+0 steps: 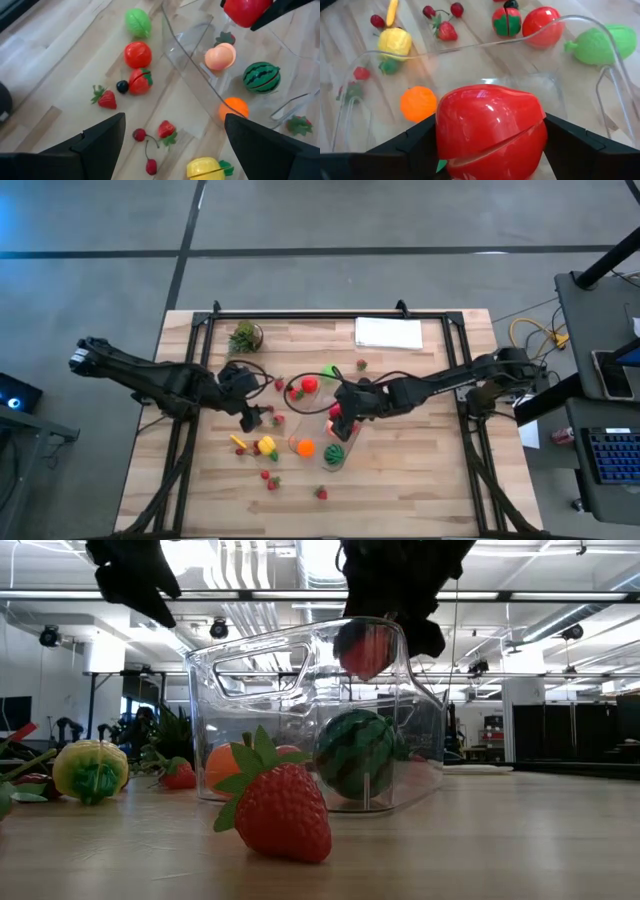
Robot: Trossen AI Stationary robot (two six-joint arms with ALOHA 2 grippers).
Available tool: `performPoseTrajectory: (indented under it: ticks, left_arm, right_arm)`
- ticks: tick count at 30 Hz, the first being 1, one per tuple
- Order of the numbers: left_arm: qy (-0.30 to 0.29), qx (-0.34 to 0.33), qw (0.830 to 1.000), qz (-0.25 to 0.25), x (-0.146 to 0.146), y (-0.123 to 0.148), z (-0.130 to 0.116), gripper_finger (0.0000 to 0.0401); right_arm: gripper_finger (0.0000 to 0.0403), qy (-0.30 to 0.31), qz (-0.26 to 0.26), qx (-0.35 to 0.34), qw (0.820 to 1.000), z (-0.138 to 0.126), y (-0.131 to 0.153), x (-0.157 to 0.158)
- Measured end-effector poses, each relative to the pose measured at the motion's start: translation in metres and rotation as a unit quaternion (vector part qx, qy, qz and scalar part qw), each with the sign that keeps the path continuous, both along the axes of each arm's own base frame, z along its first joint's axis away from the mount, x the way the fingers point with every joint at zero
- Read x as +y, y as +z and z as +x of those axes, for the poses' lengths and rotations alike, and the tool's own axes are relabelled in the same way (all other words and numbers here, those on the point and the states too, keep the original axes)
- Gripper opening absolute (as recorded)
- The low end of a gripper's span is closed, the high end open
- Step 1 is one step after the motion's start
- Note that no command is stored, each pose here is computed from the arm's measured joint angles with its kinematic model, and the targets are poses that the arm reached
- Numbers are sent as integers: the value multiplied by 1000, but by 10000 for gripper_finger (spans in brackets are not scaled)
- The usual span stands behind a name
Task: Pick and placing Produce into tupperware
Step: Put the red apple into the transparent bin, then put the red cherry into the transparent bin
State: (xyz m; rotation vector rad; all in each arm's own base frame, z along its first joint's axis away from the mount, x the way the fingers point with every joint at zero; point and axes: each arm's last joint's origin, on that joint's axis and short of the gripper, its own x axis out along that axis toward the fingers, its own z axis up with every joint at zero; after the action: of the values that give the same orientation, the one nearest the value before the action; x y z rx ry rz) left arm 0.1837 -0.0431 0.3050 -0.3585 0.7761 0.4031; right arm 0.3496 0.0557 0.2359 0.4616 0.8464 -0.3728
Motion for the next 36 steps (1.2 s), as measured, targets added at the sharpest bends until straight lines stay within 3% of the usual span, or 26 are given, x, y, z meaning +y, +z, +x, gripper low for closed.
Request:
performPoseTrajectory:
  ticks: [5, 15, 25, 30, 36]
  left_arm:
    - [25, -6, 999, -20, 5, -11, -16, 327]
    - [43, -30, 998, -41, 13, -27, -43, 327]
    - [44, -44, 997, -40, 19, -40, -62, 327]
    - [31, -52, 998, -24, 21, -40, -68, 327]
    - [43, -65, 997, 21, 27, -37, -72, 327]
  right_arm:
    - [292, -4, 2, 24, 1000, 5, -13, -5]
    - [295, -24, 2, 15, 1000, 10, -10, -14]
    - [356, -75, 41, 13, 996, 12, -12, -29]
    - [363, -154, 57, -9, 986, 15, 3, -45]
    - [363, -258, 73, 15, 963, 15, 25, -101]
